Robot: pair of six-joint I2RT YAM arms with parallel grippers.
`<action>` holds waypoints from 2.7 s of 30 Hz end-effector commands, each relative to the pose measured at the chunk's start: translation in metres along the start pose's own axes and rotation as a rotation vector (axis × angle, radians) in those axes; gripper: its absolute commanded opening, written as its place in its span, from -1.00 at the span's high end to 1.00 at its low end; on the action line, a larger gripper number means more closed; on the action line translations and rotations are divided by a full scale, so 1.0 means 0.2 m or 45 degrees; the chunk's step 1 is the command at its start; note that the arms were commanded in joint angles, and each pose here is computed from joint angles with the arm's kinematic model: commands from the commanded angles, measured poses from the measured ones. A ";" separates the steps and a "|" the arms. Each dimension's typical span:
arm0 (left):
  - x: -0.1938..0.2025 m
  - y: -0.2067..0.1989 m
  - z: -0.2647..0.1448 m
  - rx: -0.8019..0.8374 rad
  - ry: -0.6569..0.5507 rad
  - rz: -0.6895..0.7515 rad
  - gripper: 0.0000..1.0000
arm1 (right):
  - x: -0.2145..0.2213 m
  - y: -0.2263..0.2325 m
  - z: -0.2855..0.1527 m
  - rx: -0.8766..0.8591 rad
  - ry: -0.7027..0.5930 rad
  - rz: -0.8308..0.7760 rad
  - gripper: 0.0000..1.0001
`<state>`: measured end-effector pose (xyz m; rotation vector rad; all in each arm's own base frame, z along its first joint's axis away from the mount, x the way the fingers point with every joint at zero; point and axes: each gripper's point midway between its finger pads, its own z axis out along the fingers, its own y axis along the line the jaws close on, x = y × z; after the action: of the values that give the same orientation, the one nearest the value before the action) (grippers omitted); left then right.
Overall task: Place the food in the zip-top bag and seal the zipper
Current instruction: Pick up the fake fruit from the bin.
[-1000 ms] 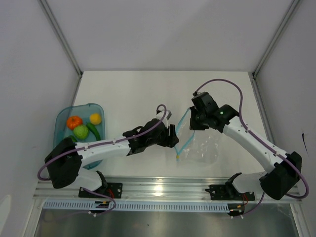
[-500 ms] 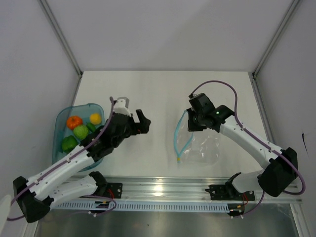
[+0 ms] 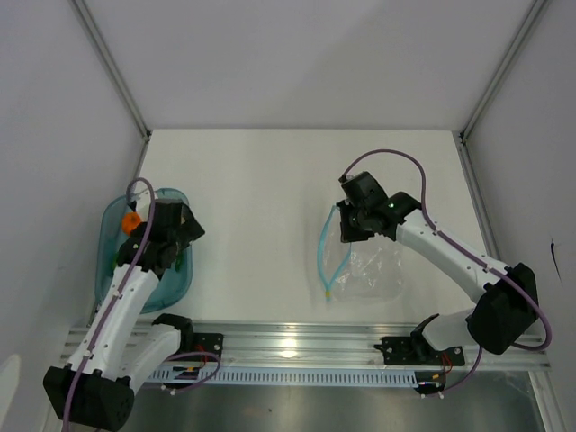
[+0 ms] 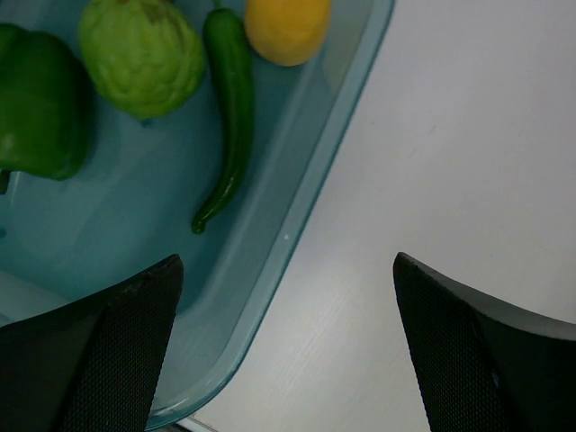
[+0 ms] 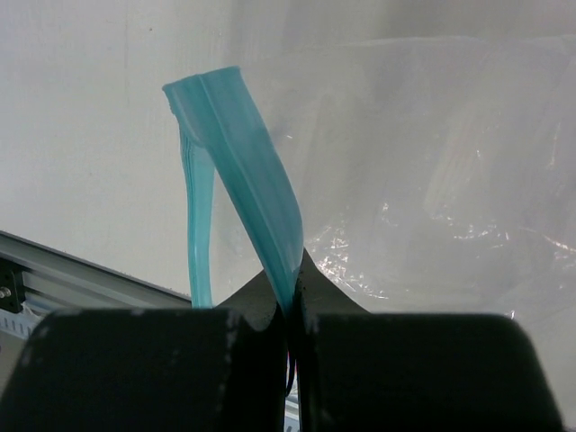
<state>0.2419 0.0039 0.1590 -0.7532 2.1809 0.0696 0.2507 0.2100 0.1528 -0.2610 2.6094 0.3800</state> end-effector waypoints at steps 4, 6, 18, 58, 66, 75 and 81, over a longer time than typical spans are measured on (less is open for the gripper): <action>-0.02 0.21 0.00 -0.247 0.017 -0.144 -0.99 | 0.01 0.03 0.04 -0.044 0.025 -0.055 1.00; -0.03 0.26 0.00 -0.308 0.018 -0.178 -0.99 | 0.01 0.03 0.04 -0.045 0.032 -0.059 1.00; 0.00 0.50 0.07 -0.616 0.112 -0.357 -0.99 | 0.04 0.01 0.05 -0.015 0.059 -0.058 1.00; -0.10 0.83 0.39 -0.908 0.103 -0.762 -0.99 | 0.08 0.04 0.04 -0.039 0.109 -0.067 1.00; -0.10 0.81 0.46 -0.898 0.148 -0.757 -0.99 | 0.09 0.05 0.05 -0.055 0.115 -0.060 1.00; -0.07 0.83 0.47 -0.940 0.189 -0.750 -0.99 | 0.08 0.06 0.04 -0.064 0.113 -0.052 1.00; 0.00 0.85 0.45 -0.990 0.217 -0.755 -0.87 | 0.08 0.07 0.02 -0.073 0.104 -0.048 1.00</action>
<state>0.2172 0.1675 0.0654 -1.8350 1.9938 0.5588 0.2359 0.2171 0.1306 -0.3493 2.7100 0.3923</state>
